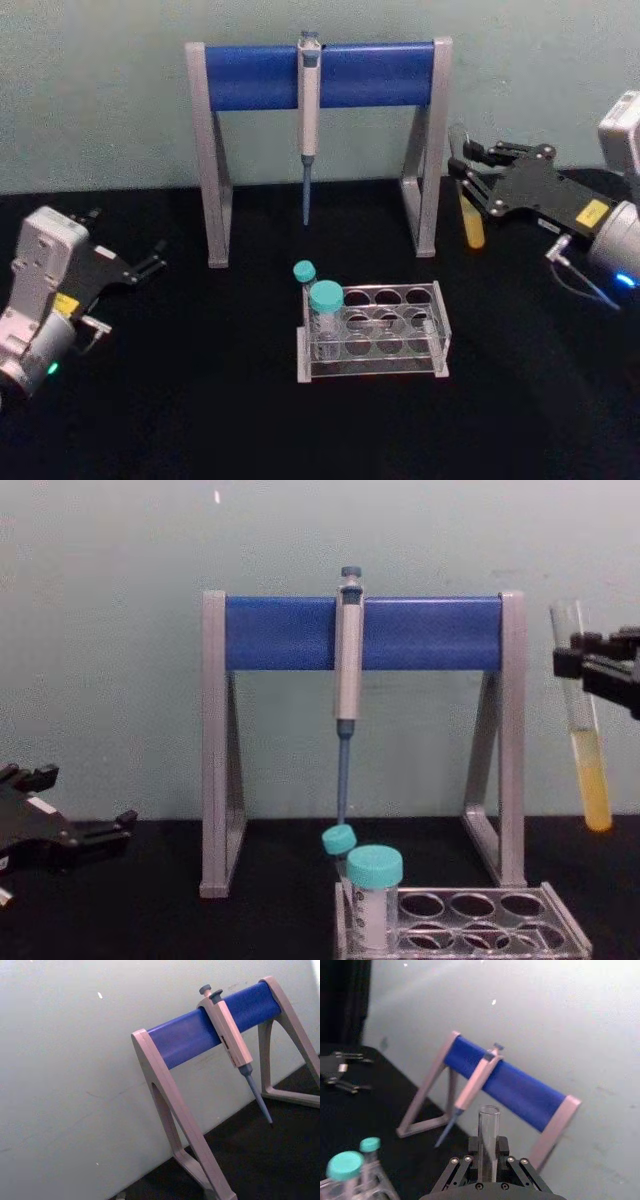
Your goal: Pick up the test tube from the test tube rack, shake it, then place it back into the test tube rack.
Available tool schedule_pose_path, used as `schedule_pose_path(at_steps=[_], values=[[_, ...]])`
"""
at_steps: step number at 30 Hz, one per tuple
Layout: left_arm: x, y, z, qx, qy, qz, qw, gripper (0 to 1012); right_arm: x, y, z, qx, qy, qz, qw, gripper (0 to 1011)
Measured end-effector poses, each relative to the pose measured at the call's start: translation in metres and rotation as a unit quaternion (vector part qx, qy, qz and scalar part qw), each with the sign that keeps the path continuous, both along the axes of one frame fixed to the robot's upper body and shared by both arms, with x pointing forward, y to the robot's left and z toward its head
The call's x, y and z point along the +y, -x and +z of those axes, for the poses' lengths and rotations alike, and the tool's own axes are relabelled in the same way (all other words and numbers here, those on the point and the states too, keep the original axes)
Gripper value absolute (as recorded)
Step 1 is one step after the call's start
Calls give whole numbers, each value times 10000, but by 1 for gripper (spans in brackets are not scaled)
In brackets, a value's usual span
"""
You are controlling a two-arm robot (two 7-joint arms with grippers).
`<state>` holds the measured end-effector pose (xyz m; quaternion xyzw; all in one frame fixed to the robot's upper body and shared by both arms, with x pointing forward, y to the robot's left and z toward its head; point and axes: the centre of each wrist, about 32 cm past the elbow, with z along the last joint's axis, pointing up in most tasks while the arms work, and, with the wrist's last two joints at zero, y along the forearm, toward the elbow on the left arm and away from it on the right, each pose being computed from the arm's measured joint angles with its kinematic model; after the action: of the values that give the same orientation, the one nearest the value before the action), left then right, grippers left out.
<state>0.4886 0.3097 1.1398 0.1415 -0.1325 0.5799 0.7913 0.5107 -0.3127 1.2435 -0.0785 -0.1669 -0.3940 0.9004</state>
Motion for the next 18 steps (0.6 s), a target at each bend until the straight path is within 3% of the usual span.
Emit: schedule_pose_path(at_steps=[4, 6, 18], values=[[0, 0, 0, 1, 0, 0, 10000, 1001, 64, -29, -24, -203, -97, -134, 9997, 227], [0, 0, 0, 0, 0, 0, 10000, 1001, 90, -55, -37, -254, -273, -138, 9992, 228], [0, 0, 0, 0, 0, 0, 10000, 1002, 95, -162, -108, -10, -1239, 208, 9921, 227]])
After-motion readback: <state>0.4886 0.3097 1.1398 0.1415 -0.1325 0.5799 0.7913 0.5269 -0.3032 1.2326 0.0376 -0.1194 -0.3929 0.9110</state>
